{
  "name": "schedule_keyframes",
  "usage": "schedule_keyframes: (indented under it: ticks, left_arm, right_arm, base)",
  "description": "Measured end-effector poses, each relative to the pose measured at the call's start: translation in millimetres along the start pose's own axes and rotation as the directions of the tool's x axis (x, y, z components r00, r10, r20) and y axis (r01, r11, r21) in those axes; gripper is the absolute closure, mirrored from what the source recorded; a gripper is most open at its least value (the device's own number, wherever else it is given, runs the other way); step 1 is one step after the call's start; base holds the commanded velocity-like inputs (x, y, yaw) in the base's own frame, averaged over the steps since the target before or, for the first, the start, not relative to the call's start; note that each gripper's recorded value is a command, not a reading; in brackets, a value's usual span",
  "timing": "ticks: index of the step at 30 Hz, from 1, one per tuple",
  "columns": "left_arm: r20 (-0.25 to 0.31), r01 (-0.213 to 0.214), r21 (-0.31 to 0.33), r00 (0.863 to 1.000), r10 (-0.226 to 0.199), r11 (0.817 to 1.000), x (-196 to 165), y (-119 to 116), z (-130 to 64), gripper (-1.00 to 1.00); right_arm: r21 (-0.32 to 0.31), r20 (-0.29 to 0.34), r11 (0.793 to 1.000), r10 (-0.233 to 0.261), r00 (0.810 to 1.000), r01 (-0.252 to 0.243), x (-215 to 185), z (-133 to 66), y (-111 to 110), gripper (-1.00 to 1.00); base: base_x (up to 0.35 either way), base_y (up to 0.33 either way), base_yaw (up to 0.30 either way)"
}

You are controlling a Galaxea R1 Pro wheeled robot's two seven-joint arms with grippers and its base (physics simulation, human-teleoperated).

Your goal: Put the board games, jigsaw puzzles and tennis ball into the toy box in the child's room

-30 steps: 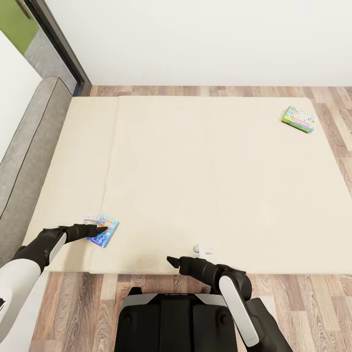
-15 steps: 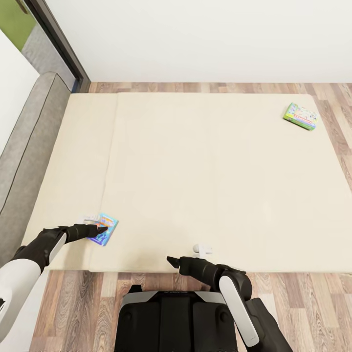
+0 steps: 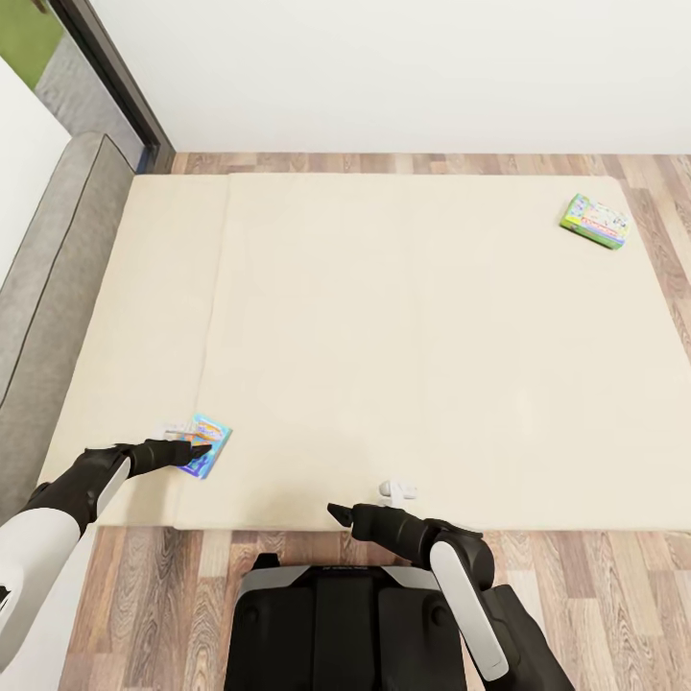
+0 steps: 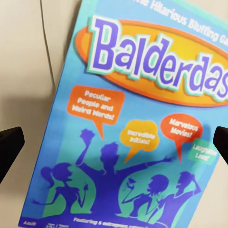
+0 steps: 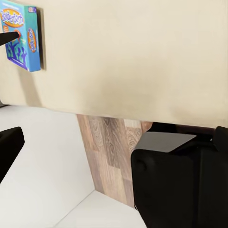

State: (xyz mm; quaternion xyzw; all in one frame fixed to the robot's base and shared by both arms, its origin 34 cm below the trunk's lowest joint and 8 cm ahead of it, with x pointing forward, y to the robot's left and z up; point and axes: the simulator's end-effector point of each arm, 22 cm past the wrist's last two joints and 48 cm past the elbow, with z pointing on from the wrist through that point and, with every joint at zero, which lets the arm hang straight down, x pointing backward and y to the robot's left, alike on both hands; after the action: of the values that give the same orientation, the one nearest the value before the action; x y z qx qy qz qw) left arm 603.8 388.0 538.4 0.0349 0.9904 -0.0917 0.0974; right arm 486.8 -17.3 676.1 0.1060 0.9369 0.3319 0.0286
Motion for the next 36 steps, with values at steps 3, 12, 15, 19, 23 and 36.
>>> schedule_keyframes:
  ticks: [3,12,15,19,23,36]
  left_arm:
    - [0.002,-0.001,0.000,1.000,0.001,1.000,-0.1,0.0,0.3,-1.00]
    - [0.003,-0.002,0.001,1.000,0.002,1.000,-0.1,-0.1,0.6,-1.00]
    - [0.003,-0.002,0.001,1.000,0.002,1.000,0.1,0.0,0.7,-1.00]
    - [0.000,-0.001,0.001,1.000,0.001,1.000,1.7,0.1,1.9,-1.00]
    - [-0.005,0.000,0.001,1.000,0.000,1.000,4.4,0.4,3.8,-1.00]
    - [-0.003,0.015,0.010,1.000,-0.015,1.000,5.6,0.2,4.8,-1.00]
  right_arm:
    - [0.000,0.000,1.000,0.001,1.000,-0.001,0.2,0.3,0.1,-1.00]
    - [-0.001,0.000,1.000,0.002,1.000,-0.002,0.3,0.7,0.4,-1.00]
    - [-0.001,0.000,1.000,0.002,1.000,-0.002,0.4,0.8,0.3,-1.00]
    - [-0.001,-0.002,1.000,0.004,1.000,-0.004,1.4,1.7,-0.1,-1.00]
    - [-0.001,-0.007,1.000,0.009,1.000,-0.009,3.1,3.2,-1.3,-1.00]
    - [0.000,-0.011,1.000,0.011,1.000,-0.011,5.9,4.7,-3.0,-1.00]
  base:
    - [0.000,0.000,0.000]
    - [0.000,0.000,0.000]
    - [0.000,0.000,0.000]
    - [0.000,0.000,0.000]
    - [0.000,0.000,0.000]
    - [0.000,0.000,0.000]
